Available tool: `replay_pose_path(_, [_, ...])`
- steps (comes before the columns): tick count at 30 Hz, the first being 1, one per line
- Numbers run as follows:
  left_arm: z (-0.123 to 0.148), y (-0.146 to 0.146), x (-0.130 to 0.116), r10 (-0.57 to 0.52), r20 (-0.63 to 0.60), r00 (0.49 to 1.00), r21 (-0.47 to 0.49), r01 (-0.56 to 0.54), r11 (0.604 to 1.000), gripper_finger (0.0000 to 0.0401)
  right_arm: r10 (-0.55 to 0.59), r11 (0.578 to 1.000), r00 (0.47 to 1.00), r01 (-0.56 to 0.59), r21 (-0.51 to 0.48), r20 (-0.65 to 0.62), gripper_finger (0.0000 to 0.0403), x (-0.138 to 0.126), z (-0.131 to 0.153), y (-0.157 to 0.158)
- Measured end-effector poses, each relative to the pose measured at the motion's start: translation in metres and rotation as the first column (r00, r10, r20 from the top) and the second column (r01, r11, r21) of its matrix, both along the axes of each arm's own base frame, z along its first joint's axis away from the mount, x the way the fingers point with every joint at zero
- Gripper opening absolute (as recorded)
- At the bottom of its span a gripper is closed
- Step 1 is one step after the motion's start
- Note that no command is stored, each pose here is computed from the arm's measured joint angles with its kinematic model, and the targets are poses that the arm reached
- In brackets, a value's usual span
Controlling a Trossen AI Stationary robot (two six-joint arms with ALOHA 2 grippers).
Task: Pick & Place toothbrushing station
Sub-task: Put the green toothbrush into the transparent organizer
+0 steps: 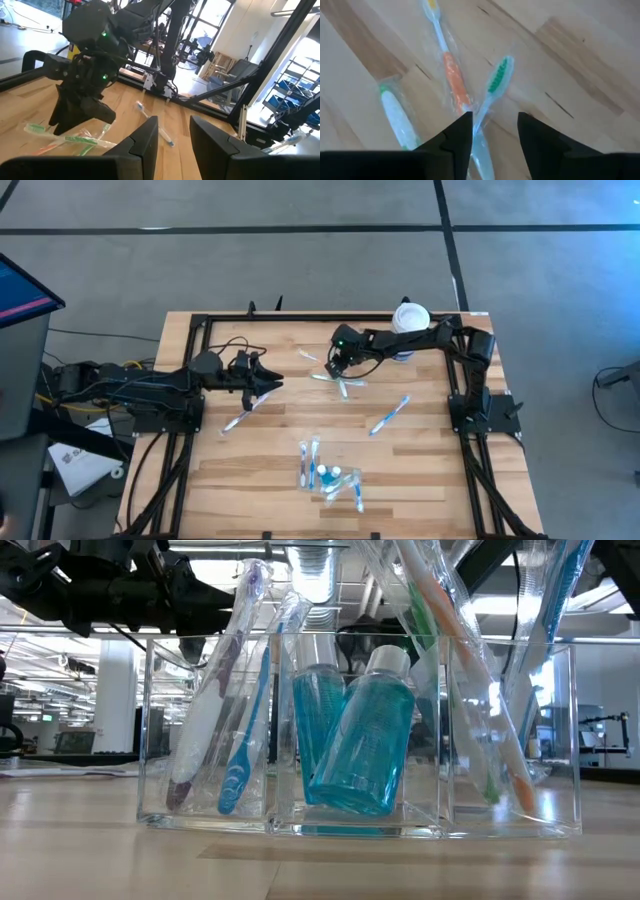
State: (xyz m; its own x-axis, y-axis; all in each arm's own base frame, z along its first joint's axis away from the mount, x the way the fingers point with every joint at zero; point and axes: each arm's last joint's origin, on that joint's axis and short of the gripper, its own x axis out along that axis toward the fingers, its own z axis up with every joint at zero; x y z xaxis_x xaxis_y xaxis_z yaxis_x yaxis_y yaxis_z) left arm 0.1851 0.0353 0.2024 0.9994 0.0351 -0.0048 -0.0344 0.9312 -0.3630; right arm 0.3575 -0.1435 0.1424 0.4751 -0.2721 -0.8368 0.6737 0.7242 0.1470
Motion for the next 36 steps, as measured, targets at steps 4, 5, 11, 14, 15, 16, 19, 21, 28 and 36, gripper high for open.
replay_pose_path(4, [-0.0001, 0.0002, 0.0, 0.008, -0.001, 1.0, 0.0, -0.008, 1.0, 0.0108, 0.001, 1.0, 1.0, -0.001, -0.003, 0.01, 0.0104, 0.0009, 0.0011, -0.0002])
replay_pose_path(5, [-0.0001, 0.0002, 0.0, 0.008, -0.001, 1.0, 0.0, -0.008, 1.0, 0.0108, 0.002, 1.0, 1.0, -0.002, -0.001, 0.008, 0.0091, 0.0007, 0.001, -0.0001])
replay_pose_path(11, [-0.0001, 0.0002, 0.0, 0.008, -0.001, 1.0, 0.0, -0.008, 1.0, 0.0108, 0.039, 0.999, 0.999, -0.04, 0.026, 0.02, 0.0008, 0.0014, 0.001, 0.001])
replay_pose_path(14, [0.0, 0.0002, 0.0, 0.008, 0.0, 1.0, 0.0, -0.008, 1.0, 0.0108, 0.051, 0.998, 0.999, -0.051, 0.025, 0.019, 0.0006, 0.0014, 0.001, 0.0013])
replay_pose_path(15, [-0.0001, 0.0002, 0.0, 0.008, 0.0, 1.0, 0.0, -0.008, 1.0, 0.0108, 0.055, 0.998, 0.998, -0.055, 0.022, 0.018, 0.0003, 0.0015, 0.001, 0.0014])
replay_pose_path(16, [0.0, 0.0002, 0.0, 0.008, 0.0, 1.0, 0.0, -0.008, 1.0, 0.0108, 0.058, 0.998, 0.998, -0.059, 0.02, 0.016, 0.0002, 0.0015, 0.001, 0.0015])
replay_pose_path(19, [0.0, 0.0002, 0.0, 0.008, 0.0, 1.0, 0.0, -0.008, 1.0, 0.0108, 0.059, 0.998, 0.998, -0.06, 0.019, 0.017, 0.0001, 0.002, 0.0018, 0.0012])
replay_pose_path(21, [0.0, 0.0002, 0.0, 0.008, 0.0, 1.0, 0.0, -0.008, 1.0, 0.0108, 0.059, 0.998, 0.998, -0.059, 0.012, 0.024, 0.0003, 0.0035, 0.0041, 0.0004])
replay_pose_path(28, [0.0, 0.0002, 0.0, 0.008, 0.0, 1.0, 0.0, -0.008, 1.0, 0.0108, 0.085, 0.996, 0.996, -0.085, 0.016, 0.002, 0.0021, 0.0036, 0.0037, 0.004])
replay_pose_path(36, [0.0001, 0.0003, 0.0, 0.008, 0.0, 1.0, 0.0, -0.008, 1.0, 0.0108, 0.101, 0.995, 0.995, -0.101, 0.009, -0.008, 0.007, 0.003, 0.0035, 0.0038])
